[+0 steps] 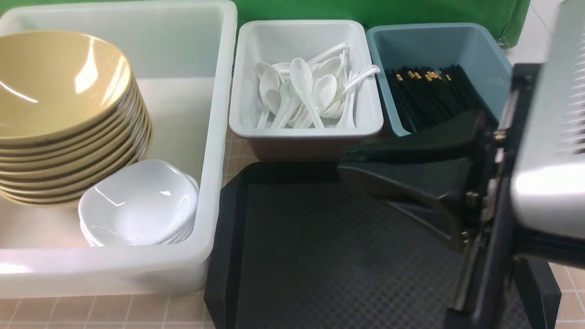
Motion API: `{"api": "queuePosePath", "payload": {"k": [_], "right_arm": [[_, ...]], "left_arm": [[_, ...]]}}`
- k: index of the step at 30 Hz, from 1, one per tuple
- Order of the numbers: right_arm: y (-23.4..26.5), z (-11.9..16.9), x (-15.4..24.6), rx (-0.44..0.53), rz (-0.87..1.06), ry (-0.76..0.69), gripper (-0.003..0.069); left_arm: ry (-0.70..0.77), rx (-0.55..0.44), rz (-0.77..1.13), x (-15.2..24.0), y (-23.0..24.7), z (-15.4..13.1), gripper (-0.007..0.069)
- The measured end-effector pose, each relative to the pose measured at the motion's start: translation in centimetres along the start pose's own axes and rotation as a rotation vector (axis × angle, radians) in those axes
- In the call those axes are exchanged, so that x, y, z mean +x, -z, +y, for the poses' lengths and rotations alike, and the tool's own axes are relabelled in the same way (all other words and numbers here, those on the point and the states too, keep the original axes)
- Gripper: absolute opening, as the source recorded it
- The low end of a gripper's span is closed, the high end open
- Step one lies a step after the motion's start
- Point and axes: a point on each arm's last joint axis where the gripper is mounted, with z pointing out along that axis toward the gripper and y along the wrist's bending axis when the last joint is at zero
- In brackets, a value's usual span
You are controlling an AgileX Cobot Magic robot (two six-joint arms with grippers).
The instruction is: On brown table put chopsticks spoon bowls plates into blue grey white boxes.
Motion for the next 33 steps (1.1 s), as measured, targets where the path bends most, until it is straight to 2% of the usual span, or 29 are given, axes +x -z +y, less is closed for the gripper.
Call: {"api": "queuePosePath", "payload": {"k": [8, 15, 18, 19, 23, 24, 25, 26, 28, 32, 33], "right_arm": [[-2.0, 0.2, 0.9, -0.01, 0.041, 0.006, 0.0077], [1.7, -0.4, 2.2, 0.052, -0.035, -0.015, 0.0042], [4.9, -1.5, 5.4, 0.174, -0.051, -0.07, 0.0037], [5.1, -1.6, 5.6, 0.184, -0.053, -0.073, 0.0037], [8.9, -2.6, 11.0, 0.478, -0.132, -0.109, 0.0037], [9.1, -2.5, 11.5, 0.491, -0.135, -0.11, 0.0037], [10.3, -2.4, 13.2, 0.602, -0.163, -0.111, 0.0037], [10.3, -2.4, 13.5, 0.612, -0.155, -0.114, 0.0037], [11.6, -1.7, 16.8, 0.772, -0.151, -0.149, 0.0037], [12.5, -0.7, 21.2, 0.968, -0.121, -0.252, 0.0037], [12.5, -0.6, 21.4, 0.968, -0.123, -0.257, 0.0037]], "left_arm": [[0.0, 0.0, 0.0, 0.0, 0.0, 0.0, 0.0001], [0.005, 0.004, 0.0, 0.0, 0.0, 0.0, 0.0001], [0.005, 0.004, 0.0, 0.0, 0.0, 0.0, 0.0001], [0.005, 0.004, 0.0, 0.0, 0.0, 0.0, 0.0001], [0.005, 0.005, 0.003, 0.0, 0.0, 0.0, 0.0001], [0.005, 0.005, 0.002, 0.0, 0.0, 0.0, 0.0001], [0.005, 0.005, 0.002, 0.0, 0.0, 0.0, 0.0001], [0.005, 0.005, 0.002, 0.0, 0.0, 0.0, 0.0001], [0.005, 0.005, 0.002, 0.0, 0.0, 0.0, 0.0001], [0.005, 0.005, 0.002, 0.0, 0.0, 0.0, 0.0001], [0.005, 0.005, 0.002, 0.0, 0.0, 0.0, 0.0001]]}}
